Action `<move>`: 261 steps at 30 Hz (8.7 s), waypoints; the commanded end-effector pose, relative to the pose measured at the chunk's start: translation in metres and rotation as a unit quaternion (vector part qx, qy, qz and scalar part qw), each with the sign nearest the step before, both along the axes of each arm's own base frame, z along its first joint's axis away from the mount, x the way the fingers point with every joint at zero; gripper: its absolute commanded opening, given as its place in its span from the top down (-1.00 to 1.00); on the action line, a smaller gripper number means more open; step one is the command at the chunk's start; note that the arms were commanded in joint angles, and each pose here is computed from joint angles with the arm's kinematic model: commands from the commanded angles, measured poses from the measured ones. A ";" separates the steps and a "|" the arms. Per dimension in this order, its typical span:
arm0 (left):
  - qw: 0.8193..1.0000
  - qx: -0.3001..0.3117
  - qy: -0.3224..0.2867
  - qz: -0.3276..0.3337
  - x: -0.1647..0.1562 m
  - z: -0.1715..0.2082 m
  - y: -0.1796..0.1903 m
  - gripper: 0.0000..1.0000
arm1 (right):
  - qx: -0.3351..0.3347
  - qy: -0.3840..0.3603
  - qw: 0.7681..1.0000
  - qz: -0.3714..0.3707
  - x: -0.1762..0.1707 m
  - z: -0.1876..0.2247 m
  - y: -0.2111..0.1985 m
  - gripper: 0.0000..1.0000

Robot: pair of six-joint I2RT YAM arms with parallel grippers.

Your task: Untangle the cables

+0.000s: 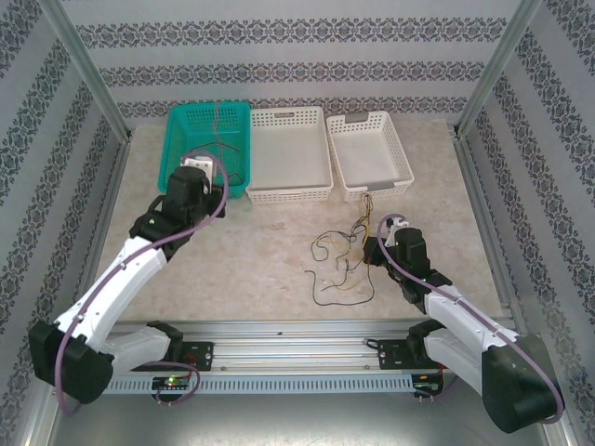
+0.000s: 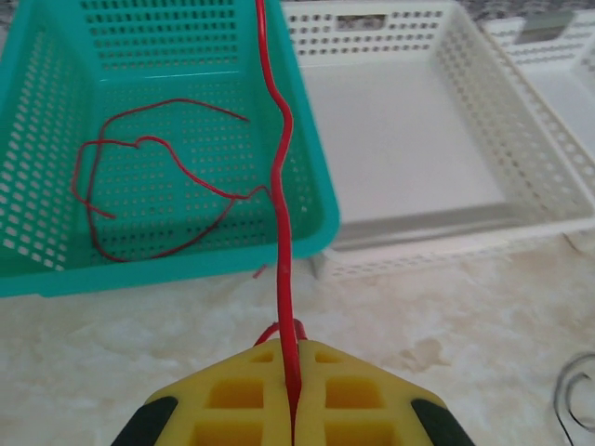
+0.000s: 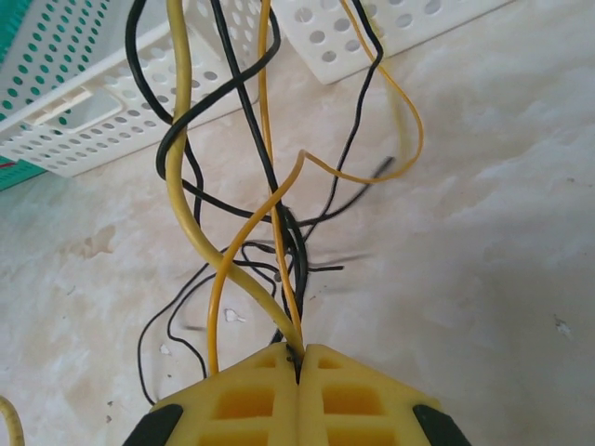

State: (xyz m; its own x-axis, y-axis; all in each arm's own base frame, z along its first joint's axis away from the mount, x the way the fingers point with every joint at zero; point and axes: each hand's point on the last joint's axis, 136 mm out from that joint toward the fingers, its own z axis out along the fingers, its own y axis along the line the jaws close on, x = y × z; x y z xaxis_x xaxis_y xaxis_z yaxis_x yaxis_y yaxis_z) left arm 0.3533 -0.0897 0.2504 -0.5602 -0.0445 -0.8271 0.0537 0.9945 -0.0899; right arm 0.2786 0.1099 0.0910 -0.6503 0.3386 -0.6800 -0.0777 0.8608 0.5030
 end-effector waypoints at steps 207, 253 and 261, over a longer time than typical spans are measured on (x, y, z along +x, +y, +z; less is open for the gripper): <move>0.969 -0.178 0.089 -0.143 -0.044 -0.014 -0.056 1.00 | 0.069 -0.060 0.991 -0.101 -0.006 0.024 -0.046 1.00; 0.929 -0.212 0.110 -0.282 -0.077 -0.030 -0.113 1.00 | 0.056 -0.068 0.980 0.180 0.013 0.056 0.223 0.59; 0.946 -0.181 0.111 -0.243 -0.071 -0.035 -0.099 1.00 | -0.017 -0.067 0.991 0.114 0.003 0.051 0.163 1.00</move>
State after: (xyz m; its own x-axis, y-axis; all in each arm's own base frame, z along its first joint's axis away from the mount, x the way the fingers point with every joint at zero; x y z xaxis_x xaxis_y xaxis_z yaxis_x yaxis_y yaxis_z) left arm 0.2808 -0.1925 0.2096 -0.7760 -0.0134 -0.6306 0.4213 0.7330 -0.5341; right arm 0.2823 0.3025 0.1421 -0.6462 0.1692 -0.7442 -0.3924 0.7627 0.5141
